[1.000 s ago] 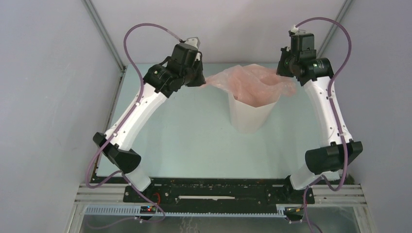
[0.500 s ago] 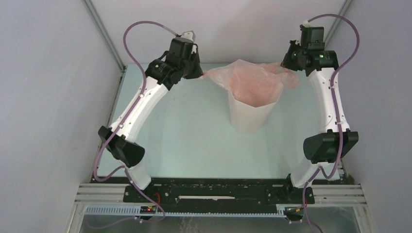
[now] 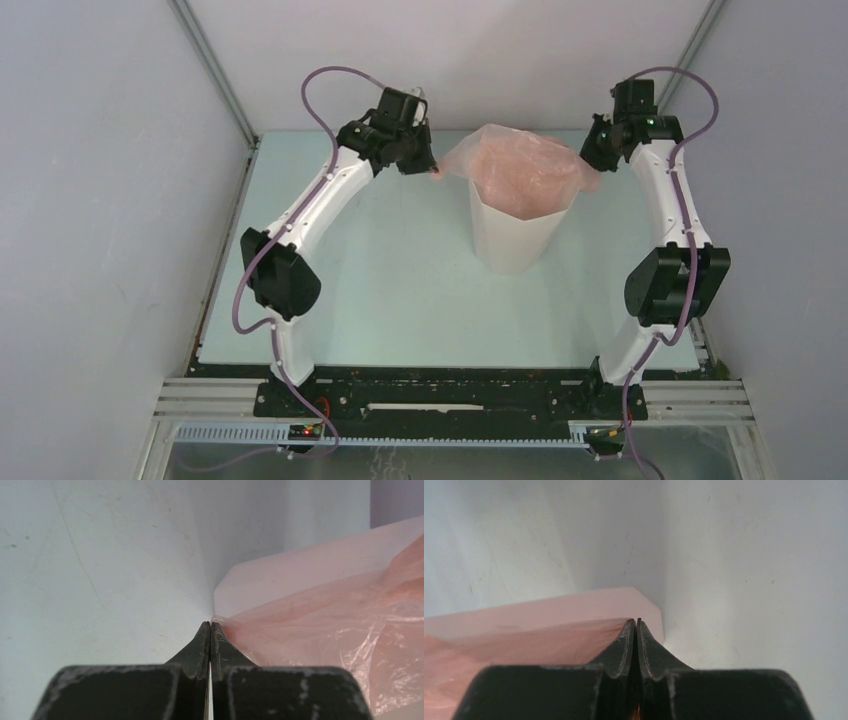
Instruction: Put the trash bags into the trash bin
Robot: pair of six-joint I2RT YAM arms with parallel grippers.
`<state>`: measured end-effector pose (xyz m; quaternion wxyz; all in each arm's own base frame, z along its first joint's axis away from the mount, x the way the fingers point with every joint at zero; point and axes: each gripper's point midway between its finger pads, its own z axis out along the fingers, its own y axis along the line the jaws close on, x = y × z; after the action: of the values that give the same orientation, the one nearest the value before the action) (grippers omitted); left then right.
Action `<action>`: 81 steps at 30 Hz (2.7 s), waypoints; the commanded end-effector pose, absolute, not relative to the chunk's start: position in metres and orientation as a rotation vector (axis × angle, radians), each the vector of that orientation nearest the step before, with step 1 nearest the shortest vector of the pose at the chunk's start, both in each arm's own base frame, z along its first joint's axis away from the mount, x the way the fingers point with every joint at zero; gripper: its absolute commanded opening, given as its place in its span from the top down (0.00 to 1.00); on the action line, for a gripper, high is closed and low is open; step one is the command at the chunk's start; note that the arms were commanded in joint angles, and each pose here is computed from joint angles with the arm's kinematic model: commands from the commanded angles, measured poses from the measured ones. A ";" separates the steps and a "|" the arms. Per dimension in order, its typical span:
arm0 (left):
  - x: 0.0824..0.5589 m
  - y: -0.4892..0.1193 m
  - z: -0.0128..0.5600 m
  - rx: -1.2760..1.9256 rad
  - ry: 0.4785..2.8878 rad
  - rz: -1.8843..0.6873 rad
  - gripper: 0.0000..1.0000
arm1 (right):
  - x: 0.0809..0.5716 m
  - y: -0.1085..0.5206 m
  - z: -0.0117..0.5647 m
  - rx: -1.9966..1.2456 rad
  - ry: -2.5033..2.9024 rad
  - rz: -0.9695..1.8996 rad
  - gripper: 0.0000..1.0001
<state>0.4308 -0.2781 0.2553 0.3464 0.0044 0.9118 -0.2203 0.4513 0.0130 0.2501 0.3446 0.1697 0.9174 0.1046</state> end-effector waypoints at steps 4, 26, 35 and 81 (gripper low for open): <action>0.386 -0.297 0.252 0.038 2.408 -0.846 1.00 | 0.419 0.019 0.232 0.471 2.426 0.360 0.88; 0.337 -0.276 0.276 0.118 2.418 -0.900 0.54 | 0.399 0.076 0.425 0.094 2.022 0.606 0.25; 0.331 -0.285 0.266 0.097 2.435 -0.988 0.65 | 0.404 0.212 0.441 -0.550 1.784 0.846 0.28; 0.296 -0.294 0.318 -0.592 2.230 -1.614 0.13 | 0.224 0.196 0.326 -0.465 2.106 0.725 0.97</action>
<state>0.2792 -0.2745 0.2936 0.1634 -0.1967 0.8164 -0.5177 0.2255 0.1978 0.3182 0.4042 -0.2045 0.8440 0.2871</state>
